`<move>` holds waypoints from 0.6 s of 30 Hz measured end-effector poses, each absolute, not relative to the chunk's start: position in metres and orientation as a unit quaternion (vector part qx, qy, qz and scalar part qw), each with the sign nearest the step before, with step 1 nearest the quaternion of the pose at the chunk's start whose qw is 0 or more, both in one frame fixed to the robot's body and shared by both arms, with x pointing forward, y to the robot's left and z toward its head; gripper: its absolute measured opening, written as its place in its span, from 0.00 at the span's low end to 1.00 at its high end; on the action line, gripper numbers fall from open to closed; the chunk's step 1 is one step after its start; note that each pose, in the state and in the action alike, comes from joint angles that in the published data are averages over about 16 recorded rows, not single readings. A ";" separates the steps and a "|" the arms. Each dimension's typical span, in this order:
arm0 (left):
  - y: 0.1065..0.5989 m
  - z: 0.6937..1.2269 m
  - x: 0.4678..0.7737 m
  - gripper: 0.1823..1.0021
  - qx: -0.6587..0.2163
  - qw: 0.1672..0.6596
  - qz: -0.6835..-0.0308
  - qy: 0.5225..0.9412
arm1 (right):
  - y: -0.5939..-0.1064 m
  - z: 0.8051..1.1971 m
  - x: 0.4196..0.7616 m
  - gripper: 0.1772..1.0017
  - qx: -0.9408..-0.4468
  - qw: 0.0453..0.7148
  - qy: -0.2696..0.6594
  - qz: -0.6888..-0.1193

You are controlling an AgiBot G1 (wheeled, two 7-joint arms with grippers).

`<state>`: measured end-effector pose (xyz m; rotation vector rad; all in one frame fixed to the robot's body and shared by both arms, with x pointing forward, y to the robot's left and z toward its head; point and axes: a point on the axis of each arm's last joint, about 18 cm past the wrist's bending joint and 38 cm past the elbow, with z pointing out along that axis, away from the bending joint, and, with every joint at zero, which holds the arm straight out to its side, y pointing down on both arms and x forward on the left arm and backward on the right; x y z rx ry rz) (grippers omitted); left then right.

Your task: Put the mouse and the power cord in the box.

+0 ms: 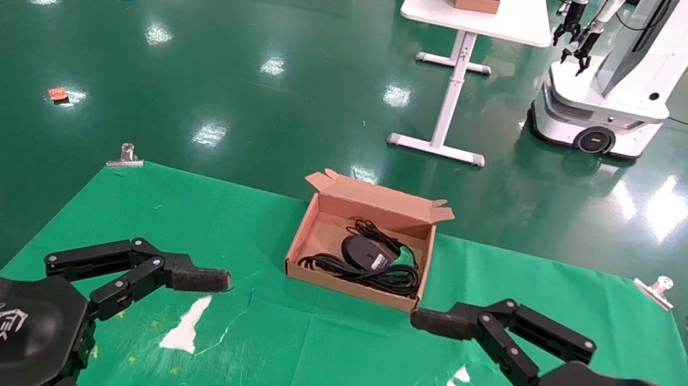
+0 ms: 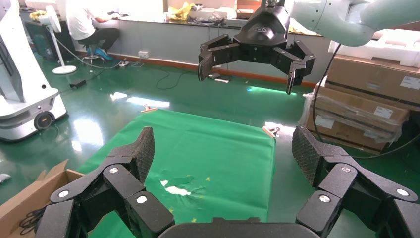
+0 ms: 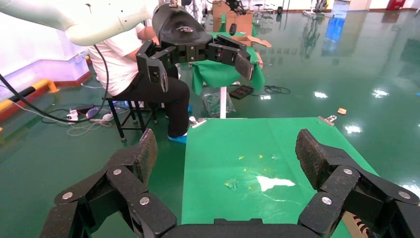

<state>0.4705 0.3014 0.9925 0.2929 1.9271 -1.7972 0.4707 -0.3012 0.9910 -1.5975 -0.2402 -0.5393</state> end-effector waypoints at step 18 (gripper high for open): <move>0.300 0.992 0.475 1.00 0.102 0.244 -0.659 0.705 | -0.302 0.992 0.475 1.00 -0.705 0.659 -0.102 -0.244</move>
